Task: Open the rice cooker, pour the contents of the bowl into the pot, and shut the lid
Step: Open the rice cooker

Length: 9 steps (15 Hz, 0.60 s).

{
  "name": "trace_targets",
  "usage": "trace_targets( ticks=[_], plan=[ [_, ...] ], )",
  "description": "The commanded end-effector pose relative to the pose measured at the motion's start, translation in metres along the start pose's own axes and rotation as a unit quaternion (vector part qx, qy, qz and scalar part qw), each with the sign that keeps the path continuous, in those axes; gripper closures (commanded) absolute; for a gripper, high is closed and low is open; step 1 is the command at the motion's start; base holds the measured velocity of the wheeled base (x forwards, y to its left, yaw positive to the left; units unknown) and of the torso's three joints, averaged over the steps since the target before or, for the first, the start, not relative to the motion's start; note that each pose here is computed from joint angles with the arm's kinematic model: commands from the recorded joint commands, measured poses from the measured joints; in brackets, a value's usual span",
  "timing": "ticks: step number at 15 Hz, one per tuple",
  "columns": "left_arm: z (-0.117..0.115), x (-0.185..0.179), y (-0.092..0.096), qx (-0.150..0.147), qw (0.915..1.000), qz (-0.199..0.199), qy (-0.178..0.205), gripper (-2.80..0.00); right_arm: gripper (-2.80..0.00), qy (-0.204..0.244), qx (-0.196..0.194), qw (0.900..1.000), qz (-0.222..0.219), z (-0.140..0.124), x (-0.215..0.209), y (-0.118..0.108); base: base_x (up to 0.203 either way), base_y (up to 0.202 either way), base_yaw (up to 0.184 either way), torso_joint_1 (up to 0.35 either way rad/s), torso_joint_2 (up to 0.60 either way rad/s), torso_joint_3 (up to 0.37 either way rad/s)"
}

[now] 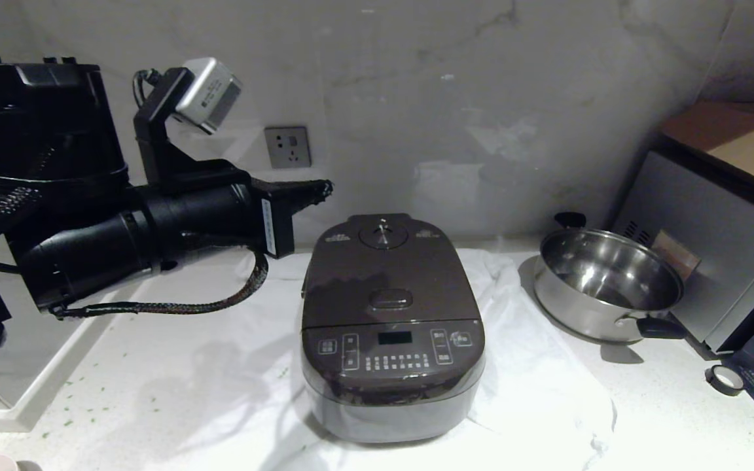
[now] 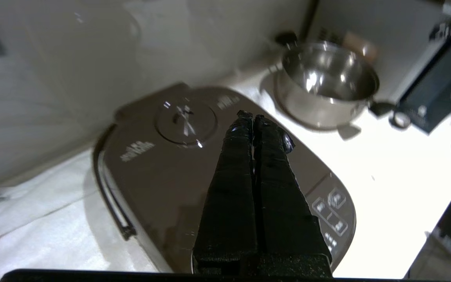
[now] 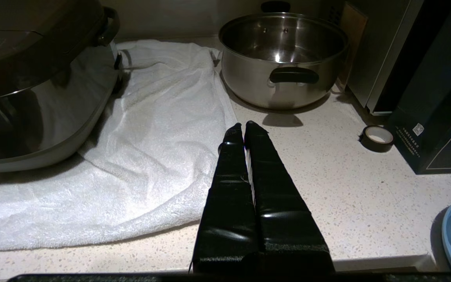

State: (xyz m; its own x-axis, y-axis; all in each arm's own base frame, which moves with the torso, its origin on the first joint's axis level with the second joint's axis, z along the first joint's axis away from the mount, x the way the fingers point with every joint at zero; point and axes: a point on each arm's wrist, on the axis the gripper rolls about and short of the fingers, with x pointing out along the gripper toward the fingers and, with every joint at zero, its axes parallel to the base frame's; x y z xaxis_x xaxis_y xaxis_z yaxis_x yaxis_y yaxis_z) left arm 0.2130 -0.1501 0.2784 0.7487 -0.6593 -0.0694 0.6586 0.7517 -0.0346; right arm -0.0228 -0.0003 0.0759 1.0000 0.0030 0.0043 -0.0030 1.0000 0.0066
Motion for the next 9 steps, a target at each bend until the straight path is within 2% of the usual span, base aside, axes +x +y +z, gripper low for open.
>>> trace_targets(
  ticks=[1, 3, 6, 9],
  plan=[
    [-0.013, 0.014, -0.004, 0.004, 0.9996, -0.011, 0.025, 0.00, 0.00, 0.001, 0.000, 1.000, 0.000, 0.000, 0.000, 0.000, 0.000, 0.000, 0.000, 0.000, 0.00, 0.000],
    [-0.019, 0.017, -0.013, 0.004, 0.9990, -0.027, 0.035, 0.00, 0.00, 0.001, 0.000, 1.000, 0.000, 0.000, 0.000, 0.000, 0.000, 0.000, 0.000, 0.000, 0.00, 0.000],
    [-0.041, 0.031, -0.032, 0.015, 0.9952, -0.060, 0.076, 0.00, 0.00, 0.001, 0.000, 1.000, 0.000, 0.000, 0.000, 0.000, 0.000, 0.000, 0.000, 0.000, 0.00, 0.000],
    [-0.065, 0.053, -0.049, 0.023, 0.9908, -0.065, 0.117, 0.00, 0.00, 0.001, 0.000, 1.000, 0.000, 0.000, 0.000, 0.000, 0.000, 0.000, 0.000, 0.000, 0.00, 0.000]
  ],
)
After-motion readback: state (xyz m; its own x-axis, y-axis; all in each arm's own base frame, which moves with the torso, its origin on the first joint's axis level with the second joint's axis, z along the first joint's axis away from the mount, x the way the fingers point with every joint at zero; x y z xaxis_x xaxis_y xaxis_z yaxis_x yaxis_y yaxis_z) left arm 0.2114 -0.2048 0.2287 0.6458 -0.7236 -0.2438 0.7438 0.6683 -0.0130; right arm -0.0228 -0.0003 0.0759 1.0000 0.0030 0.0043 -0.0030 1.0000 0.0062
